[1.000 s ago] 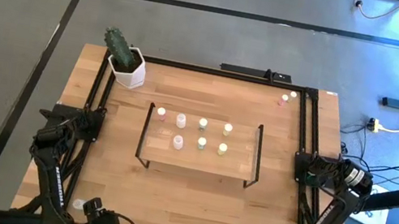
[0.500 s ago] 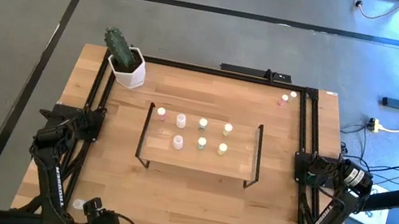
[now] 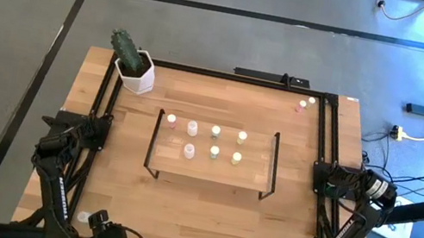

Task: Pick and place medicine bottles onto shelf by color
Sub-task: Put the bottom pink pill bottle on the shelf aligned with the other pink pill bottle

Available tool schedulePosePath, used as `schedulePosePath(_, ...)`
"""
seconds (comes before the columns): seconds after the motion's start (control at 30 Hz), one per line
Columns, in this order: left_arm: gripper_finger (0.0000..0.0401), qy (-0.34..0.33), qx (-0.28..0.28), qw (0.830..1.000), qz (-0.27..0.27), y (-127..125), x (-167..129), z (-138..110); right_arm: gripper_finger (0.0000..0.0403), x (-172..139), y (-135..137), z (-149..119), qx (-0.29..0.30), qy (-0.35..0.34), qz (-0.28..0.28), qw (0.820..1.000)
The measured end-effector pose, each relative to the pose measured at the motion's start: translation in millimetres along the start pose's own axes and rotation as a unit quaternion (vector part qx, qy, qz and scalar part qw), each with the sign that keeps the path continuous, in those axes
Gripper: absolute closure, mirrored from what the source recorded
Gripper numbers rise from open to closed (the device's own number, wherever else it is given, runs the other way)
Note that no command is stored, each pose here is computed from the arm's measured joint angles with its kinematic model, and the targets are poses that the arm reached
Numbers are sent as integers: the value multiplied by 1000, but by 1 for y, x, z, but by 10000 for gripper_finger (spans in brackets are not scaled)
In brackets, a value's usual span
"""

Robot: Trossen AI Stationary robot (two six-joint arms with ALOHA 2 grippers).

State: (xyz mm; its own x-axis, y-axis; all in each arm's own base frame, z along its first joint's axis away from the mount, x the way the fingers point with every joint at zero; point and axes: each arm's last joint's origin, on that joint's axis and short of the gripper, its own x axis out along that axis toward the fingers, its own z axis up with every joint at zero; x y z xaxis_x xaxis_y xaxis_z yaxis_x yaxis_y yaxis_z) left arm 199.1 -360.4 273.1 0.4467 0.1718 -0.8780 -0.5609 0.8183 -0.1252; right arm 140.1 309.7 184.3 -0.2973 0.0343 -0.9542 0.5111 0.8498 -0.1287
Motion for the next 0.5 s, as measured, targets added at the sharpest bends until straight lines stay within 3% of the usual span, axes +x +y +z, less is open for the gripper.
schedulePosePath(0.3, 189, 0, 0, 1000, 0, 0, 0, 0, 176, 2, -1, 3, -17, -38, -1, 999)
schedulePosePath(0.5, 189, 0, 0, 1000, 0, 0, 0, 0, 221, 2, -1, 3, -17, -38, -1, 999)
